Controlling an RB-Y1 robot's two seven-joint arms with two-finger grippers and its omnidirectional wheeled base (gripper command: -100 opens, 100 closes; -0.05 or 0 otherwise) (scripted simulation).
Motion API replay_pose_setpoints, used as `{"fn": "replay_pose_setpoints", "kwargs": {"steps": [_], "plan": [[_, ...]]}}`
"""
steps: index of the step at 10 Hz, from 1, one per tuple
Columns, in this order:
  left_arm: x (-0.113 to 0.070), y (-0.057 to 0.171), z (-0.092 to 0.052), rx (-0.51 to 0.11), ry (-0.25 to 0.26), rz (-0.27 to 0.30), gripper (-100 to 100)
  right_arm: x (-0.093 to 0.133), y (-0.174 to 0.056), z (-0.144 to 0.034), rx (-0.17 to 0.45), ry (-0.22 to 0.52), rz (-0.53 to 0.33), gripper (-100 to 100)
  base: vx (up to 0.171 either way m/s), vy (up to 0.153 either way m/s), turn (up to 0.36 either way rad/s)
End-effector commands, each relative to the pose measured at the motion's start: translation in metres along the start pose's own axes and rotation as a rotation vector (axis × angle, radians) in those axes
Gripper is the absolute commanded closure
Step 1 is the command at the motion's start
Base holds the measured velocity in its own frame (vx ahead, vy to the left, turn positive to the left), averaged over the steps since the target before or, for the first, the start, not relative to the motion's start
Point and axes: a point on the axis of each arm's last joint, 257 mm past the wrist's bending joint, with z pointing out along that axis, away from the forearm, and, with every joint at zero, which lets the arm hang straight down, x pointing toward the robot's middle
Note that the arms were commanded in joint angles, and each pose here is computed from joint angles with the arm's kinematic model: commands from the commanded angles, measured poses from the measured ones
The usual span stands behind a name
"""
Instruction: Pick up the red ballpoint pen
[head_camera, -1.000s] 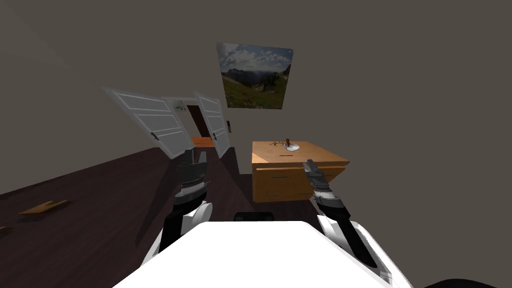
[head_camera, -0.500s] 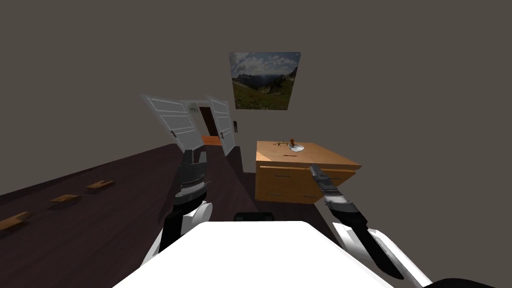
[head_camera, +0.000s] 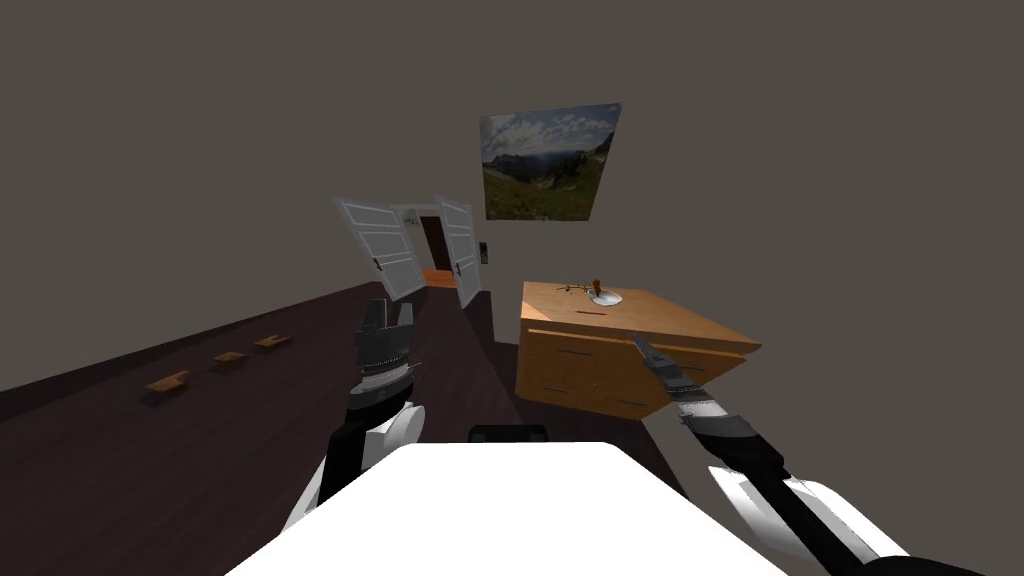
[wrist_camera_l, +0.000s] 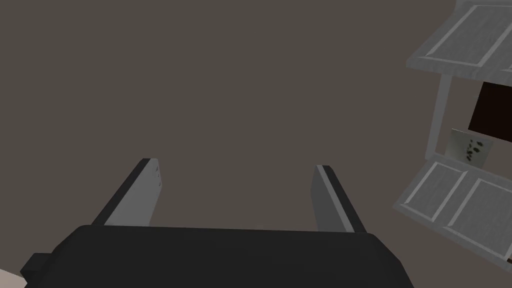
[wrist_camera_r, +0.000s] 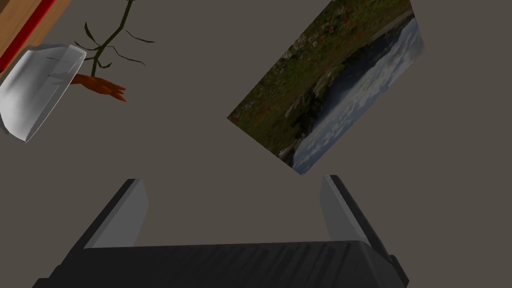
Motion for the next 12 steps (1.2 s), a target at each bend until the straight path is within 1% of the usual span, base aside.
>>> {"fn": "replay_pose_setpoints", "kwargs": {"steps": [1, 2, 3, 4, 5, 6, 7, 8, 9, 10, 11, 12], "plan": [[0.0, 0.0, 0.0, 0.0, 0.0, 0.0, 0, -0.002, -0.008, -0.003, 0.009, 0.027, -0.033, -100, -0.039, 0.007, 0.119], [0.0, 0.0, 0.0, 0.0, 0.0, 0.0, 0, -0.009, -0.022, -0.011, 0.035, 0.066, -0.089, -100, -0.045, 0.008, 0.234], [0.0, 0.0, 0.0, 0.0, 0.0, 0.0, 0, -0.009, -0.023, -0.01, 0.033, 0.074, -0.095, -100, -0.036, 0.003, 0.137], [0.0, 0.0, 0.0, 0.0, 0.0, 0.0, 0, -0.017, -0.038, -0.019, 0.06, 0.114, -0.15, -100, -0.041, 0.014, 0.267], [0.0, 0.0, 0.0, 0.0, 0.0, 0.0, 0, -0.017, -0.036, -0.017, 0.053, 0.126, -0.158, -100, -0.028, 0.007, 0.107], [0.0, 0.0, 0.0, 0.0, 0.0, 0.0, 0, -0.024, -0.052, -0.027, 0.081, 0.167, -0.212, -100, -0.028, 0.017, 0.17], [0.0, 0.0, 0.0, 0.0, 0.0, 0.0, 0, -0.024, -0.05, -0.023, 0.072, 0.181, -0.223, -100, -0.024, 0.01, 0.137], [0.0, 0.0, 0.0, 0.0, 0.0, 0.0, 0, -0.03, -0.059, -0.031, 0.087, 0.223, -0.274, -100, -0.026, 0.01, 0.251], [0.0, 0.0, 0.0, 0.0, 0.0, 0.0, 0, -0.032, -0.062, -0.029, 0.088, 0.241, -0.288, -100, -0.02, 0.002, 0.144], [0.0, 0.0, 0.0, 0.0, 0.0, 0.0, 0, -0.038, -0.074, -0.039, 0.107, 0.288, -0.339, -100, -0.016, 0.009, 0.279], [0.0, 0.0, 0.0, 0.0, 0.0, 0.0, 0, -0.039, -0.074, -0.035, 0.101, 0.306, -0.352, -100, -0.012, 0.002, 0.11], [0.0, 0.0, 0.0, 0.0, 0.0, 0.0, 0, -0.045, -0.087, -0.046, 0.124, 0.353, -0.4, -100, -0.011, 0.01, 0.231]]}}
